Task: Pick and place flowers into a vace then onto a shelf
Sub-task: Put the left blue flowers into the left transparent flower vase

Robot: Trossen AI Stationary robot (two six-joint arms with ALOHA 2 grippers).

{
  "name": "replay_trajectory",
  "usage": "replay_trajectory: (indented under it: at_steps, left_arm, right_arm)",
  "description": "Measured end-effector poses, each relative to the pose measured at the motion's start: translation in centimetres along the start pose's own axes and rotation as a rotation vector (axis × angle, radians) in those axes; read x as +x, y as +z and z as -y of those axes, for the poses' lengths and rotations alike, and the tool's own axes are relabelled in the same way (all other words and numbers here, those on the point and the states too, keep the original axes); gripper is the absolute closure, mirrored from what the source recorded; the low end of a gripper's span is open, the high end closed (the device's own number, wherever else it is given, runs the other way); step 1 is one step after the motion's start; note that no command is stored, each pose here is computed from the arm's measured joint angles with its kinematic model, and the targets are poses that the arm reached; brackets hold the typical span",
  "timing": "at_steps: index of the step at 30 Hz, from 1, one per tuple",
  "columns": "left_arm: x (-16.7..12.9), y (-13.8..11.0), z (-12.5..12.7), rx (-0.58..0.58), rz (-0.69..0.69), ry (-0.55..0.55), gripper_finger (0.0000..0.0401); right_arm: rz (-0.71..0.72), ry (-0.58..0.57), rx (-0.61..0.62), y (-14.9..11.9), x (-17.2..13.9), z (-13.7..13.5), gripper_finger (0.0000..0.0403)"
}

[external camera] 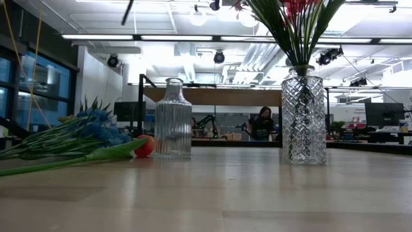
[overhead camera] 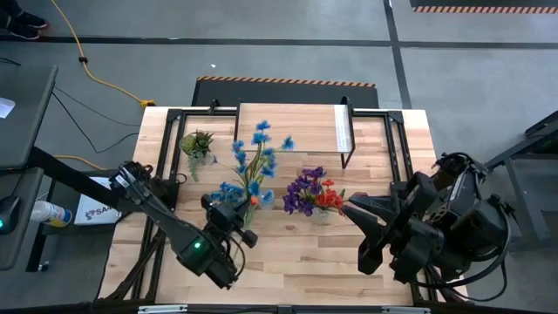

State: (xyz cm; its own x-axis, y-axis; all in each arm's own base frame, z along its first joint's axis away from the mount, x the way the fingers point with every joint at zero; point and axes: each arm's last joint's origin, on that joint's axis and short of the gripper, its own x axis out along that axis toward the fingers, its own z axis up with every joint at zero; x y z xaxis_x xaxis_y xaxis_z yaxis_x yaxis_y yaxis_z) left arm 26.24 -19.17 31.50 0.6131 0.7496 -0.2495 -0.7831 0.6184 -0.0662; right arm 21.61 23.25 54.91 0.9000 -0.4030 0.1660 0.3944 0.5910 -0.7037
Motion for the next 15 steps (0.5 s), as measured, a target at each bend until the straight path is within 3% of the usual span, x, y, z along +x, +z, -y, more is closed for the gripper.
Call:
replay_trajectory:
  at_steps: [9, 15]
  left_arm:
    - [-0.5, 3.6, -2.0, -0.003, 0.216, -0.040, 0.0365]
    - [1.6, 1.3, -2.6, -0.002, 0.247, 0.009, 0.0365]
  right_arm:
    - [-0.015, -0.003, 0.002, 0.0, 0.0, 0.0, 0.0320]
    - [-0.015, -0.003, 0.001, 0.0, 0.0, 0.0, 0.0320]
